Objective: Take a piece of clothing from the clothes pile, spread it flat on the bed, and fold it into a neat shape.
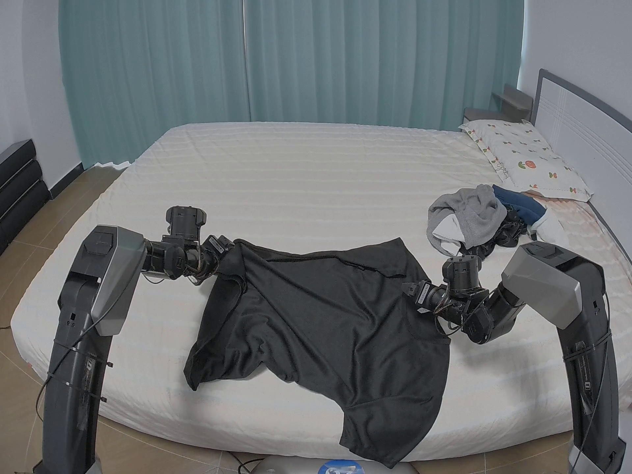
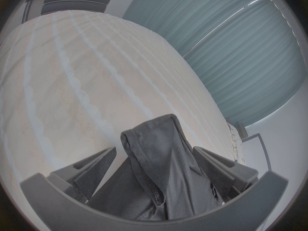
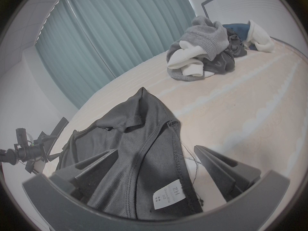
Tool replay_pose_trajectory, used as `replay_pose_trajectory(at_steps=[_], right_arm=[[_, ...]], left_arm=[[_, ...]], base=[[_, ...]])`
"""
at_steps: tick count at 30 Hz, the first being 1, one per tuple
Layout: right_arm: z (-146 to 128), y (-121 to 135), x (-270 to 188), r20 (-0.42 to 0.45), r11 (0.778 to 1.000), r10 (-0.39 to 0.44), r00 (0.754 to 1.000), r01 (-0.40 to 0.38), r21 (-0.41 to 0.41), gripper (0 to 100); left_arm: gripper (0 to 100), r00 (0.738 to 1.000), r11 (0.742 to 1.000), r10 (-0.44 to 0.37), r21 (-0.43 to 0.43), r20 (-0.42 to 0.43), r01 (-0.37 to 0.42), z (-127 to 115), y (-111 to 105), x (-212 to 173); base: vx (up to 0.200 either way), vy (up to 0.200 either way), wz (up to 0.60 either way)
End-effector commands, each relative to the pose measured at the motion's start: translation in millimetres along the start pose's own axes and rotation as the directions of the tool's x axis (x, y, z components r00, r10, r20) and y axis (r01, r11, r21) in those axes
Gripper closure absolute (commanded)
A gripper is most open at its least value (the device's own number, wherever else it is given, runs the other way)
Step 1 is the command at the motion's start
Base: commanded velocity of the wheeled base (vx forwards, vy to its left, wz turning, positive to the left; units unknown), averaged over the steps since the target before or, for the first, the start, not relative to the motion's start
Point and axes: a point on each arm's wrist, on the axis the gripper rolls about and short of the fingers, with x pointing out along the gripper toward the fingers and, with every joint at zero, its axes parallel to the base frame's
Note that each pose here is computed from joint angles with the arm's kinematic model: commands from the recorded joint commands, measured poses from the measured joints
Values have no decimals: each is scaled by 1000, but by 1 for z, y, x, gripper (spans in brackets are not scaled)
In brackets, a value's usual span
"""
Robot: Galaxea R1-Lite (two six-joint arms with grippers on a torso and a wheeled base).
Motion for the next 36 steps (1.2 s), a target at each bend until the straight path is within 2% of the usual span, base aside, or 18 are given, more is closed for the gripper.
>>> replay_pose_trajectory(at_steps=[1, 10, 15, 16, 22, 25, 26, 27, 30, 36], right_arm=[[-4, 0, 2, -9, 1000, 0, 1000, 0, 9, 0], [-10, -1, 4, -19, 1000, -3, 1000, 3, 10, 0], [-10, -1, 4, -17, 1000, -1, 1000, 2, 10, 0], [-8, -1, 4, -13, 1000, -1, 1000, 1, 11, 0], [-7, 0, 4, -10, 1000, -1, 1000, 1, 15, 0], [-6, 0, 4, -8, 999, 1, 1000, -1, 36, 0], [-6, 0, 4, -8, 999, 1, 1000, -1, 36, 0], [-6, -1, 3, -4, 999, 1, 1000, -1, 42, 0], [-6, -1, 3, -4, 999, 1, 1000, -1, 42, 0], [-7, -1, 3, -8, 999, 1, 1000, -1, 41, 0]], left_arm=[[0, 1000, 1000, 23, -8, -10, -23, -8, 14, 15], [0, 999, 999, -33, -10, 28, 34, -12, 16, 24], [0, 999, 999, -34, -12, 30, 34, -11, 18, 25], [100, 999, 999, -30, -12, 32, 30, -11, 19, 26], [100, 996, 998, -49, -42, 79, 53, 4, 21, 22], [100, 986, 995, -66, -64, 152, 76, 29, 22, 10], [100, 986, 995, -66, -64, 156, 77, 30, 21, 10], [100, 980, 994, -72, -71, 184, 86, 44, 22, 2], [100, 973, 992, -84, -77, 214, 103, 61, 23, -8], [100, 957, 988, -114, -71, 268, 137, 76, 27, -13]], base=[[0, 0, 0], [0, 0, 0], [0, 0, 0], [0, 0, 0], [0, 0, 0], [0, 0, 0], [0, 0, 0], [0, 0, 0], [0, 0, 0], [0, 0, 0]])
